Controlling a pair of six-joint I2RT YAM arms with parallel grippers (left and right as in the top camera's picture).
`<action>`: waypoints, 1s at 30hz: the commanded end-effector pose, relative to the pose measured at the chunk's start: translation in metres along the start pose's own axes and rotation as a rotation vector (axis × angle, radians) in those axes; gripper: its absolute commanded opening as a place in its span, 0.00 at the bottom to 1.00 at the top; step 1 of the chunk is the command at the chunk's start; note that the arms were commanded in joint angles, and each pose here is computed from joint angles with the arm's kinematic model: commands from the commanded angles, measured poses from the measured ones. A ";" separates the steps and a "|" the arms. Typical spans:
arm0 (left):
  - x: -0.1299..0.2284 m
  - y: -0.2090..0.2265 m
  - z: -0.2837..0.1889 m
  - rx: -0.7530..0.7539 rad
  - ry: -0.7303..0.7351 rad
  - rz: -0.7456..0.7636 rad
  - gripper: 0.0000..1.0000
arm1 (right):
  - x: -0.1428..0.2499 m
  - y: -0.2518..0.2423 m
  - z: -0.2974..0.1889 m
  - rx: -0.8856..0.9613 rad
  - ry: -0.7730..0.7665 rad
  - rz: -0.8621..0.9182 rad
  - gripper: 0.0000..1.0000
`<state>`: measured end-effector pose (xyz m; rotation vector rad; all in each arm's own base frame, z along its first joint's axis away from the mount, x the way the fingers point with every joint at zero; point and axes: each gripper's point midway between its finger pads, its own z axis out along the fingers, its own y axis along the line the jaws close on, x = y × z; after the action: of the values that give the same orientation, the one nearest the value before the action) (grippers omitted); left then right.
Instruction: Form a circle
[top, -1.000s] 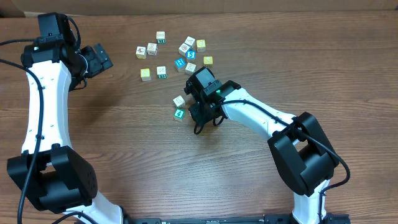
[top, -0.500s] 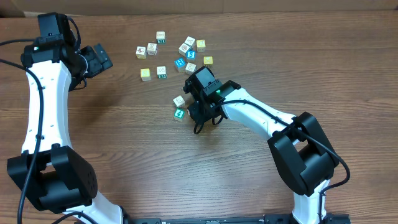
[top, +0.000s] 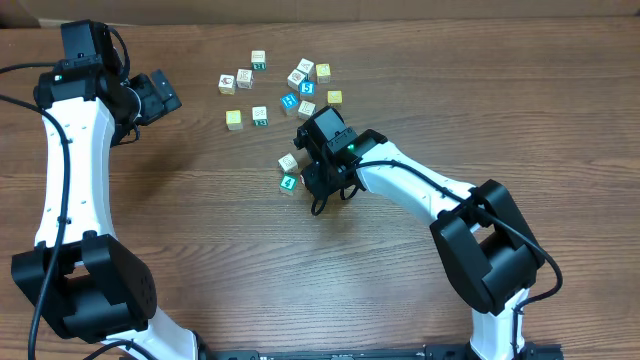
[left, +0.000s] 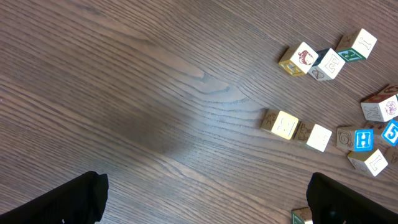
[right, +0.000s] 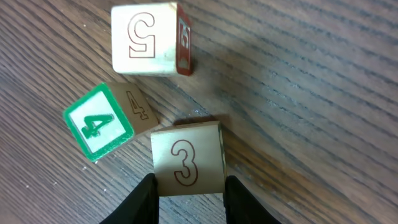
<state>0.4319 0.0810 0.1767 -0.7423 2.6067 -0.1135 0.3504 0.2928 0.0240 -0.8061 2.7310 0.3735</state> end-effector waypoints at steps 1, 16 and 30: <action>0.001 -0.001 0.002 0.002 0.006 -0.003 1.00 | 0.010 -0.005 0.014 0.002 0.037 0.006 0.30; 0.001 -0.001 0.002 0.002 0.006 -0.003 0.99 | 0.011 0.001 0.015 -0.001 0.042 -0.006 0.30; 0.001 -0.001 0.002 0.002 0.006 -0.004 0.99 | 0.012 0.003 0.015 0.001 0.042 -0.013 0.30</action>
<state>0.4319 0.0810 0.1767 -0.7418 2.6069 -0.1133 0.3482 0.2944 0.0196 -0.8170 2.7376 0.3699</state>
